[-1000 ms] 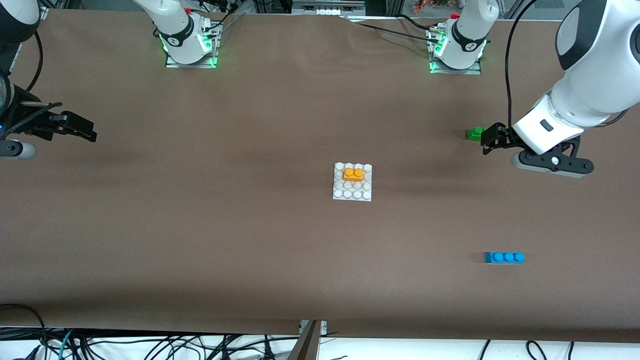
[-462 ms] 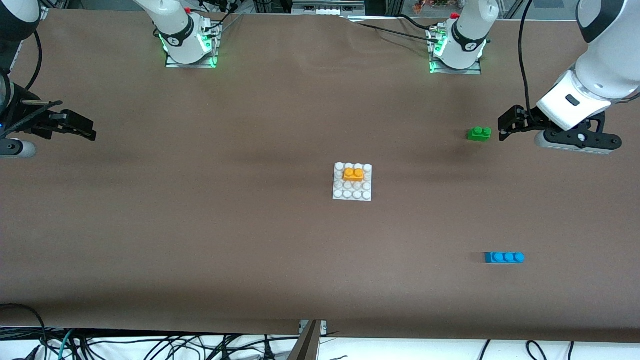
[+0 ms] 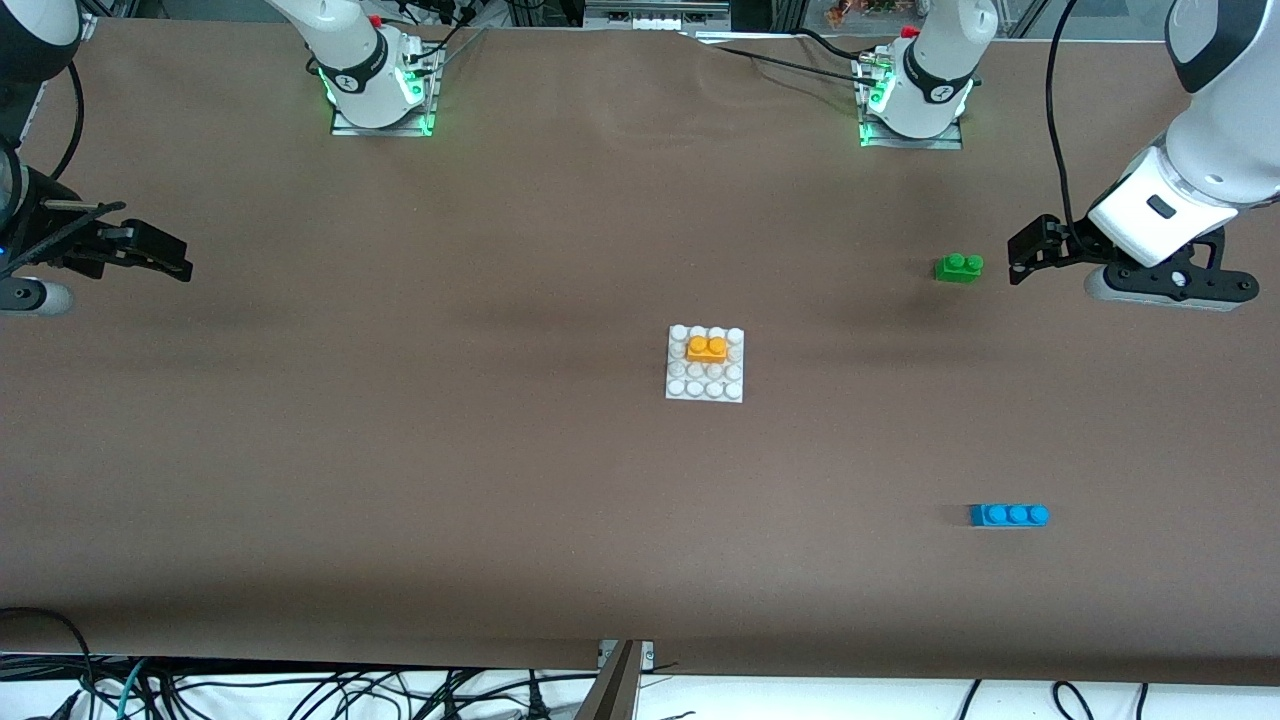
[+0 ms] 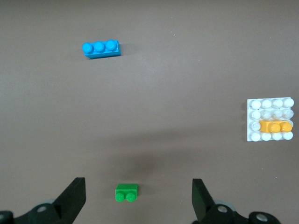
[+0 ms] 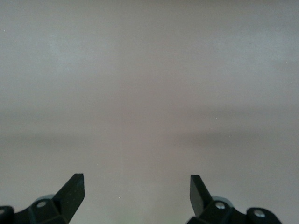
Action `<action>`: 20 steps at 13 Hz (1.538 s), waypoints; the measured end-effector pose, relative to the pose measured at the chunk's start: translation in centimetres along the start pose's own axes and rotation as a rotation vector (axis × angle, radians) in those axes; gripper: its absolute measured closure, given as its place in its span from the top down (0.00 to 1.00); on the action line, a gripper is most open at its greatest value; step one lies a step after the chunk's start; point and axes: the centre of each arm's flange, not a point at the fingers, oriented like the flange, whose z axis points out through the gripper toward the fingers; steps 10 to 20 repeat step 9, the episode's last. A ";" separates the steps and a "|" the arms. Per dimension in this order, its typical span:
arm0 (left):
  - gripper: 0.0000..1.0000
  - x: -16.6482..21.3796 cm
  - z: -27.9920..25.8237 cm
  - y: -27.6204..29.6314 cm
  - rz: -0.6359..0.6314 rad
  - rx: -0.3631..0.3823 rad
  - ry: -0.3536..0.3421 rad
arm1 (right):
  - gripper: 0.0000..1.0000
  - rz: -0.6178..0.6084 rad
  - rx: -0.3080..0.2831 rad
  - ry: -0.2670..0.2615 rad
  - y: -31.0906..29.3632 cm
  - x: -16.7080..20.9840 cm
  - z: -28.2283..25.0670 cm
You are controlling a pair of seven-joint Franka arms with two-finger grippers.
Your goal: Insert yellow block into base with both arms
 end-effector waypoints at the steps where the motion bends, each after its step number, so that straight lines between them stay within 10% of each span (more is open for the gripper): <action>1: 1.00 0.0 0.1 -0.2 -0.003 0.000 -0.003 | 1.00 0.000 0.000 0.000 0.0 0.0 0.0; 20: 1.00 0.2 0.0 -0.3 -0.006 0.000 -0.012 | 1.00 0.000 -0.001 0.000 0.0 0.0 0.0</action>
